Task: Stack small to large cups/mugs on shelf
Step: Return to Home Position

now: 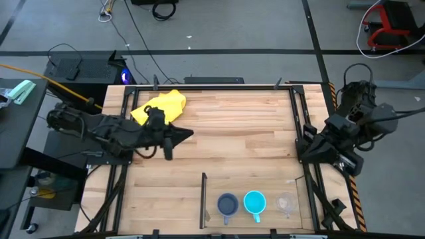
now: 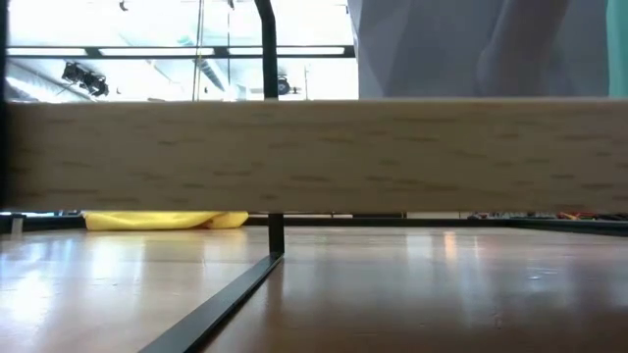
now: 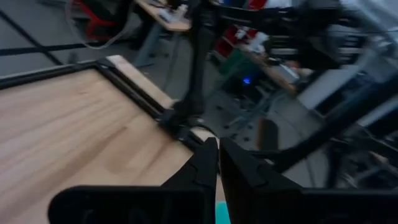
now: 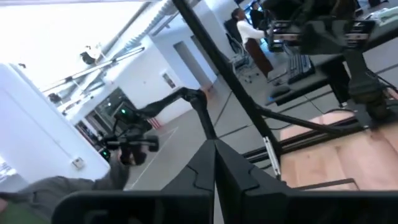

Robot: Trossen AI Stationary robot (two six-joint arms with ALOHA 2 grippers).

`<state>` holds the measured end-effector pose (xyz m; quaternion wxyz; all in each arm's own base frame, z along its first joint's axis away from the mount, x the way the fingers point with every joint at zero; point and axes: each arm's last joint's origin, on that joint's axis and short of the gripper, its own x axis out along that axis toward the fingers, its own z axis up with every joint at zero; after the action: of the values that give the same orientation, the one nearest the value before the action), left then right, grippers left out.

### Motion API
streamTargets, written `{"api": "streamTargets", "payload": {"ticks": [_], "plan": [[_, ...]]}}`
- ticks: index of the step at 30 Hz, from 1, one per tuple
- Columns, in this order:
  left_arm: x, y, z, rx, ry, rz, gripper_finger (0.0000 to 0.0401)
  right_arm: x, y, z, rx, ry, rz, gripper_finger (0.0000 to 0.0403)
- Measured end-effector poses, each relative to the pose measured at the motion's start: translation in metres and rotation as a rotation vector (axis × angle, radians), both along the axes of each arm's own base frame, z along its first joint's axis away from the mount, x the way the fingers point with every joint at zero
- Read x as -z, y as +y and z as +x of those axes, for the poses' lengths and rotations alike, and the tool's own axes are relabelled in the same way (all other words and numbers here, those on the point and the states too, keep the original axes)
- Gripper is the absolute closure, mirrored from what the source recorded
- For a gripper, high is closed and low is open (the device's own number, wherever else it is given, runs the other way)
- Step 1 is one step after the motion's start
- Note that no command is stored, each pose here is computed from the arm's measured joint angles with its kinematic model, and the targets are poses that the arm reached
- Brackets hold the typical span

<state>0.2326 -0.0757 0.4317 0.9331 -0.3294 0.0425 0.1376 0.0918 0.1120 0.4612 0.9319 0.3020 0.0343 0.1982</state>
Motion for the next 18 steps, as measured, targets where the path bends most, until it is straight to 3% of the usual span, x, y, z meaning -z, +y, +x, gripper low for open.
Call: {"api": "streamTargets", "payload": {"ticks": [4, 6, 9, 12, 15, 18], "plan": [[-0.002, -0.01, -0.006, 0.066, 0.002, 0.018, 0.038, 0.003, -0.001, -0.002, -0.016, 0.024, -0.024, 0.0389], [-0.001, -0.014, -0.008, 0.093, 0.008, 0.042, 0.0377, 0.004, -0.001, -0.002, -0.039, 0.045, 0.019, 0.0386], [-0.001, -0.016, -0.009, 0.106, 0.005, 0.023, 0.0371, 0.002, 0.002, -0.003, -0.132, 0.022, 0.0, 0.0384], [-0.001, -0.019, -0.008, 0.214, 0.016, 0.055, 0.0367, -0.01, 0.006, -0.007, -0.319, -0.133, -0.01, 0.0383], [-0.006, -0.024, -0.011, 0.303, -0.029, 0.107, 0.0365, -0.026, 0.007, -0.015, -0.534, -0.411, -0.004, 0.0385], [-0.003, -0.026, -0.013, 0.385, -0.101, 0.15, 0.0368, -0.022, 0.007, -0.024, -0.729, -0.593, -0.015, 0.0384]]}}
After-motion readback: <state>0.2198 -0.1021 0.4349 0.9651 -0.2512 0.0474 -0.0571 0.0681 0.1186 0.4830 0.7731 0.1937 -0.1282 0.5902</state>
